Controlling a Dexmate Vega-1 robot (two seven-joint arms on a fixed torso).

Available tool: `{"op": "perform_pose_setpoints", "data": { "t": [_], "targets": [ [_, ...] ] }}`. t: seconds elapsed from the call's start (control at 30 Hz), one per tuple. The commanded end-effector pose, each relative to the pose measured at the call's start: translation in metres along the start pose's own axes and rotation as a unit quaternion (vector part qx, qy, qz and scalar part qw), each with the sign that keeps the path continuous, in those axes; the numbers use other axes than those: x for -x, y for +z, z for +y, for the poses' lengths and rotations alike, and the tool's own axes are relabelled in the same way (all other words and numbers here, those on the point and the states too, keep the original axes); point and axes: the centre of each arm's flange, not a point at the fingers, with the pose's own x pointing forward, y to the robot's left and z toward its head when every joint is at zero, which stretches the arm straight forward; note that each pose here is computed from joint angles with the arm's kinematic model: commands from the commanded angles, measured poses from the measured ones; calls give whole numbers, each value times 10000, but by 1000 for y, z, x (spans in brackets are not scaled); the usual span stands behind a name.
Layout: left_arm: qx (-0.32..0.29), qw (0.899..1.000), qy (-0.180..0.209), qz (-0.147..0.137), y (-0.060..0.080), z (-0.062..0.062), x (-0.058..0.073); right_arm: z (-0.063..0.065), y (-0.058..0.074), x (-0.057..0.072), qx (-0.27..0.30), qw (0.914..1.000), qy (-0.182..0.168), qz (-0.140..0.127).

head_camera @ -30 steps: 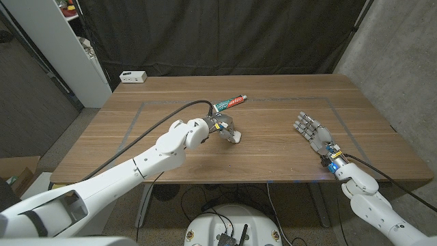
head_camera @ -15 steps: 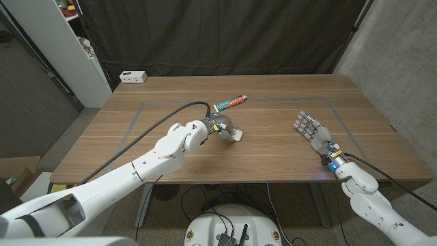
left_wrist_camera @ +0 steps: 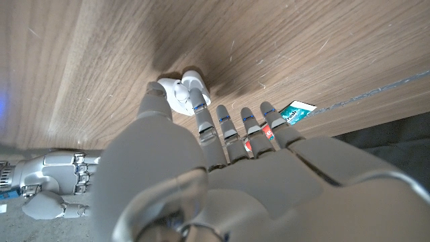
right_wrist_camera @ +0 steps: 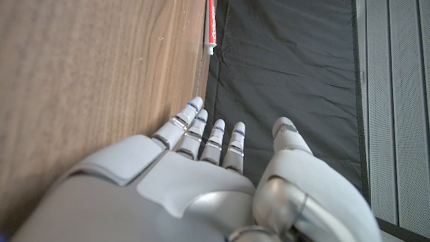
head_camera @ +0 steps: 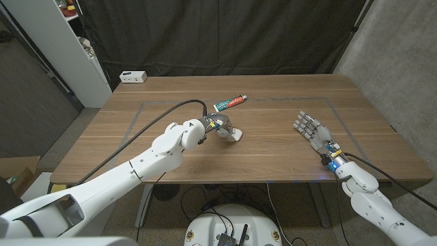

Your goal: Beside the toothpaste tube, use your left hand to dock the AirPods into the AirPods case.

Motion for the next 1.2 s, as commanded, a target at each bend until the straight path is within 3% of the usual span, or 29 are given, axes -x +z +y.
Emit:
{"op": "perform_pose_setpoints", "data": {
  "t": [0.03,0.47,0.9,1.13,1.2],
  "targets": [
    [171,9998,56,-23,-3,4,3,-3,2,-3,11,10000,34,44],
    [176,9997,129,-49,-1,16,4,-6,4,-14,-23,9999,107,123],
    [464,9976,437,-265,-1,28,7,-8,8,-23,36,9997,151,178],
    [390,9954,859,-156,2,32,11,-6,6,-24,9,9997,134,202],
    [293,9954,913,25,1,35,13,-5,7,-25,13,9997,138,198]
  ]
}}
